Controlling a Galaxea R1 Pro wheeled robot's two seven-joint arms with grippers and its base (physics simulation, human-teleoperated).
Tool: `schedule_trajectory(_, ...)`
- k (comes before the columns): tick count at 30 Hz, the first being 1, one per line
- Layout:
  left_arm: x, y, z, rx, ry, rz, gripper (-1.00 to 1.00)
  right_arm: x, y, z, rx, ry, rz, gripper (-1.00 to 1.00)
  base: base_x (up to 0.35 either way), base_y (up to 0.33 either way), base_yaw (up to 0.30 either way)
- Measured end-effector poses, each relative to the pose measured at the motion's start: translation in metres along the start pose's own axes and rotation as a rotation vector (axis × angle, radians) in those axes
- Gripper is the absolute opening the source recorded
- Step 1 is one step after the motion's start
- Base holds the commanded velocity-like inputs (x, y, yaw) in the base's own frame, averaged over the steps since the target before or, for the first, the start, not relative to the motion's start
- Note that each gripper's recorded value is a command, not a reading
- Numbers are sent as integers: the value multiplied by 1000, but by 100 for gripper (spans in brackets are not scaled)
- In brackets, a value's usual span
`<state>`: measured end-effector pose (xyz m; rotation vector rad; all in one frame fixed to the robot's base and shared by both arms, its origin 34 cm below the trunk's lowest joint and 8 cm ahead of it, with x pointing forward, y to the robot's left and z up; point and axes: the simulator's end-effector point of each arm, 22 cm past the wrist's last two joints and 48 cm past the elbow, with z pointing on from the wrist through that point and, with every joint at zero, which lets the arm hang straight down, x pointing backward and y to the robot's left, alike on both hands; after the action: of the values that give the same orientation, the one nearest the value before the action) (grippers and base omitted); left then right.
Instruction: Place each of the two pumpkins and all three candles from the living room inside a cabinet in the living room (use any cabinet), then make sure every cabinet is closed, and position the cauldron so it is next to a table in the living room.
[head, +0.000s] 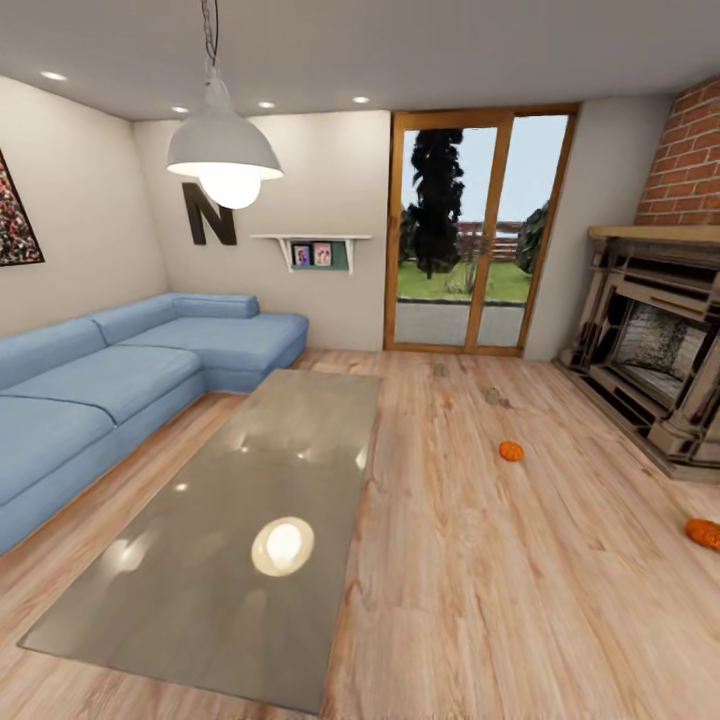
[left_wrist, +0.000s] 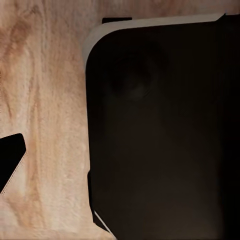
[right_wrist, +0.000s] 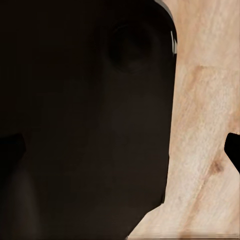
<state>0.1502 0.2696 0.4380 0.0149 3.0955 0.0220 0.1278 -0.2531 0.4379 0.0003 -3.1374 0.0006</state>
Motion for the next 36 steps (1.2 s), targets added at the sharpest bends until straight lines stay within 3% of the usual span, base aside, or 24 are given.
schedule_trajectory(19,7,3,0,-5,11,-6,100,6,0,0,0,13,3,100,-6,0,-243)
schedule_trajectory(36,6,4,0,-7,13,-6,100,10,-1,0,1,23,36,100,0,0,-243)
